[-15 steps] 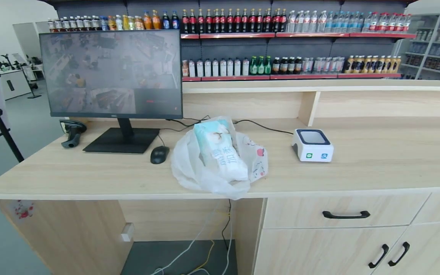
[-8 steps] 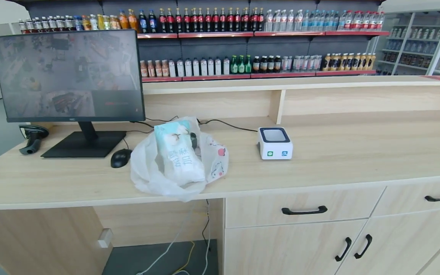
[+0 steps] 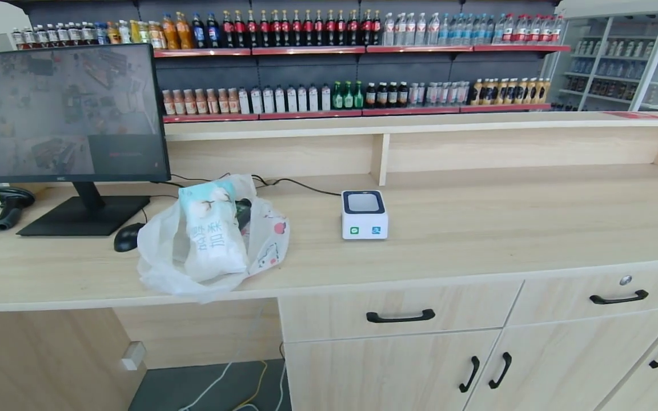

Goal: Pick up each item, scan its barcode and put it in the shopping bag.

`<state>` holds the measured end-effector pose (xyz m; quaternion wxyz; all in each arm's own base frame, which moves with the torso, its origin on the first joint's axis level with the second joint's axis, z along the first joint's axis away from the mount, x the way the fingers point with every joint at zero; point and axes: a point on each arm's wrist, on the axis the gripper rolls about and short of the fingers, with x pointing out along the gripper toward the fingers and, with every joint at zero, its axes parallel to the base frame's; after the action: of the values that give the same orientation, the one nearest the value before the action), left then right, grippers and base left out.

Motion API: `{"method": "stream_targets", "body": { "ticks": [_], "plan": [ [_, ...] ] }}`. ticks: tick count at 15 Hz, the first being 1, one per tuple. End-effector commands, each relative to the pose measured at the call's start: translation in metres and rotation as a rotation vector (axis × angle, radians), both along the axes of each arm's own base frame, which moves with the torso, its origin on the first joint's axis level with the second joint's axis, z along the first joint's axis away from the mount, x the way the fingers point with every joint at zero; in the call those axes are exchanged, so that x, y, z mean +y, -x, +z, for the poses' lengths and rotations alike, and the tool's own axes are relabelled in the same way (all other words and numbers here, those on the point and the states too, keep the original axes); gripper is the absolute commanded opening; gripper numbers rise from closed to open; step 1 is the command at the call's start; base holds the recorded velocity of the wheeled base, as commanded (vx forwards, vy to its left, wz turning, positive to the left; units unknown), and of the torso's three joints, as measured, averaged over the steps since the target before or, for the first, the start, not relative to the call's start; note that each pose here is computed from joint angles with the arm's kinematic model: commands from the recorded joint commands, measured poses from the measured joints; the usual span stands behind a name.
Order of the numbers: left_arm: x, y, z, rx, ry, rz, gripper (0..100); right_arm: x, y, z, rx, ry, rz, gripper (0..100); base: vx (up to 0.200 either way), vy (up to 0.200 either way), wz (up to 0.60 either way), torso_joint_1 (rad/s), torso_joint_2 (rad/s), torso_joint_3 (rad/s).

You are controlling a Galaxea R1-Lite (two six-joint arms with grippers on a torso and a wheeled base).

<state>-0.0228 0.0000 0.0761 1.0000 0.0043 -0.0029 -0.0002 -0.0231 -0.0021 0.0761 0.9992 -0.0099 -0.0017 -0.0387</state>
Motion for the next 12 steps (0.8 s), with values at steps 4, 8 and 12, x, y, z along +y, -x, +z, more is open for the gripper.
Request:
{"method": "stream_targets", "body": {
  "ticks": [4, 8, 12],
  "plan": [
    [0.0, 0.0, -0.0005, 0.004, -0.015, -0.003, 100, 0.0, -0.0001, 0.0, 0.001, -0.003, 0.001, 100, -0.05, 0.0, 0.0, 0.002, 0.0, -0.001],
    [0.0, 0.0, -0.0005, 0.004, -0.011, -0.001, 100, 0.0, -0.0001, 0.0, 0.001, -0.002, 0.001, 100, -0.2, 0.0, 0.0, 0.009, 0.01, -0.002],
    [0.0, 0.0, -0.0005, 0.004, -0.013, -0.001, 100, 0.0, -0.0001, 0.0, 0.001, -0.005, 0.001, 100, 0.0, 0.0, 0.0, 0.0, 0.0, 0.0]
  ]
}}
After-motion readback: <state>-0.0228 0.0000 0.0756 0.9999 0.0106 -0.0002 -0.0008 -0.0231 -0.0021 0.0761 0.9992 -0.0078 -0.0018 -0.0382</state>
